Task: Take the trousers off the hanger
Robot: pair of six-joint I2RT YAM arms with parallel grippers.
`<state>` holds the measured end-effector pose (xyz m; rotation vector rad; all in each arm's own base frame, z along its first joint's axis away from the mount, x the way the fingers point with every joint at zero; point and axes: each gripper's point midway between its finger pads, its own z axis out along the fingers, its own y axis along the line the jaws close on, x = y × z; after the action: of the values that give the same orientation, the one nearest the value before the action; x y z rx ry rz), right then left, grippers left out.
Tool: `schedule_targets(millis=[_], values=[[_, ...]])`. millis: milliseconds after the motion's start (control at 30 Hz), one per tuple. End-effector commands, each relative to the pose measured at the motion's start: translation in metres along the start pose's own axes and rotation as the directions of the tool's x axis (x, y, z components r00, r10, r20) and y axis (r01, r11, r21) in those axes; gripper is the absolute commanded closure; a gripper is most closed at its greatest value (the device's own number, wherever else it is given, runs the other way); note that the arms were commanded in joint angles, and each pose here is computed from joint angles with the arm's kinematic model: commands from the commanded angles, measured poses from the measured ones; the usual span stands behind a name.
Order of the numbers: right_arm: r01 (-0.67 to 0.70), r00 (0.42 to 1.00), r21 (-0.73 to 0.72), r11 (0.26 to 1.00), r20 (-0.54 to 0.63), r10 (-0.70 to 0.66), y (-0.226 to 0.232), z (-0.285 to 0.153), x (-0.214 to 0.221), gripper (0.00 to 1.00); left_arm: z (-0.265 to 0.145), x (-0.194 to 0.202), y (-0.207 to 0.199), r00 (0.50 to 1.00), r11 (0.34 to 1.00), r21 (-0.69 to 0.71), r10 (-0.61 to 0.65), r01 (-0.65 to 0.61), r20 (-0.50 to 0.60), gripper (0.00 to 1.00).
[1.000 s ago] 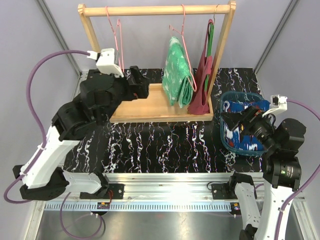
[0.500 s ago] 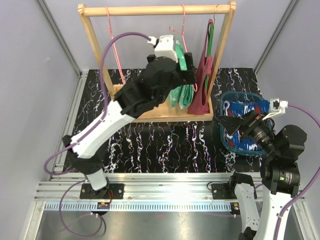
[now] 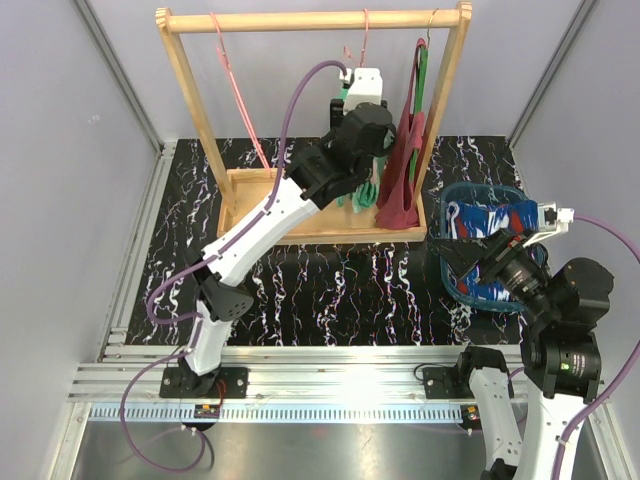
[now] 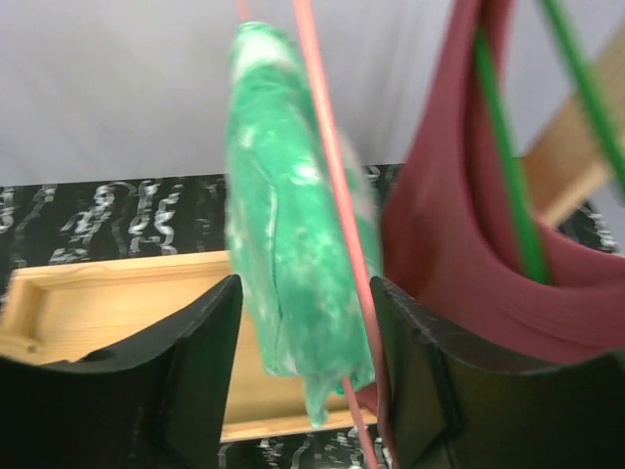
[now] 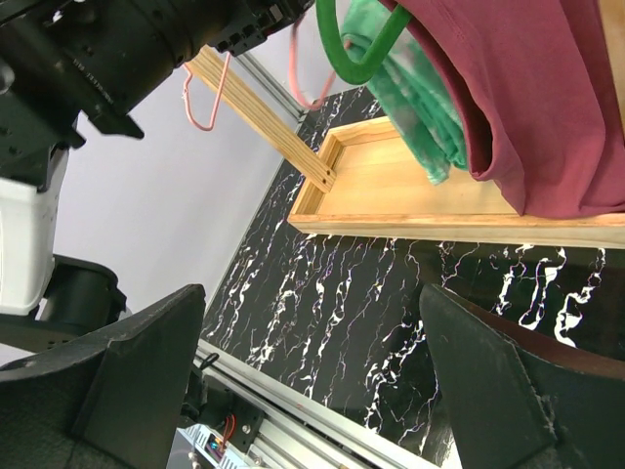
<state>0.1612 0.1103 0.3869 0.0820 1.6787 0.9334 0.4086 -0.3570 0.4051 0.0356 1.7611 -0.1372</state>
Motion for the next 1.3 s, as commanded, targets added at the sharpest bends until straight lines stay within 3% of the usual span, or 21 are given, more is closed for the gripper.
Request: schedule_targets(millis=[0, 67, 100, 200, 400, 633, 833, 967, 1000, 1267], values=[[0.049, 0.999, -0.034, 0.998, 0.018, -0.048, 0.009, -0.003, -0.005, 0.01, -0.001, -0.033, 0.029, 0.998, 0.998, -0.044, -0.043, 0.045, 0.053, 0.48], [0.046, 0.999, -0.036, 0.998, 0.017, -0.045, 0.009, -0.002, -0.005, 0.0, 0.007, -0.027, 0.035, 0.999, 0.999, -0.028, -0.04, 0.041, 0.023, 0.56], [0.047, 0.999, -0.037, 0.998, 0.019, -0.046, 0.009, -0.002, -0.005, 0.01, 0.01, -0.026, 0.037, 0.998, 0.998, -0.023, -0.054, 0.054, 0.015, 0.74], [0.05, 0.999, -0.034, 0.998, 0.015, -0.05, 0.007, -0.001, -0.004, 0.01, 0.015, -0.022, 0.043, 0.998, 0.998, -0.016, -0.066, 0.066, -0.006, 1.0], [0.073, 0.997, -0.028, 0.997, 0.007, -0.073, 0.003, 0.0, -0.002, 0.01, 0.01, -0.034, 0.051, 0.994, 0.994, 0.005, -0.106, 0.106, 0.005, 1.0], [0.205, 0.978, -0.011, 0.979, -0.024, -0.205, -0.003, 0.004, -0.005, 0.01, -0.028, -0.094, 0.069, 0.973, 0.973, 0.115, -0.21, 0.199, 0.099, 1.0], [0.231, 0.969, 0.016, 0.973, -0.093, -0.229, -0.01, 0.017, -0.01, 0.0, -0.051, -0.132, 0.078, 0.956, 0.963, 0.177, -0.234, 0.203, 0.176, 1.0], [0.252, 0.955, -0.039, 0.967, -0.154, -0.255, 0.001, 0.029, -0.007, 0.01, -0.062, -0.146, 0.079, 0.944, 0.95, 0.217, -0.267, 0.224, 0.196, 1.0], [0.255, 0.951, 0.007, 0.967, -0.182, -0.249, -0.008, 0.032, -0.006, 0.01, -0.066, -0.15, 0.08, 0.94, 0.947, 0.224, -0.275, 0.228, 0.203, 1.0], [0.397, 0.873, 0.049, 0.916, -0.328, -0.361, -0.007, 0.066, -0.001, 0.0, -0.097, -0.156, 0.091, 0.92, 0.922, 0.252, -0.344, 0.293, 0.189, 1.0]])
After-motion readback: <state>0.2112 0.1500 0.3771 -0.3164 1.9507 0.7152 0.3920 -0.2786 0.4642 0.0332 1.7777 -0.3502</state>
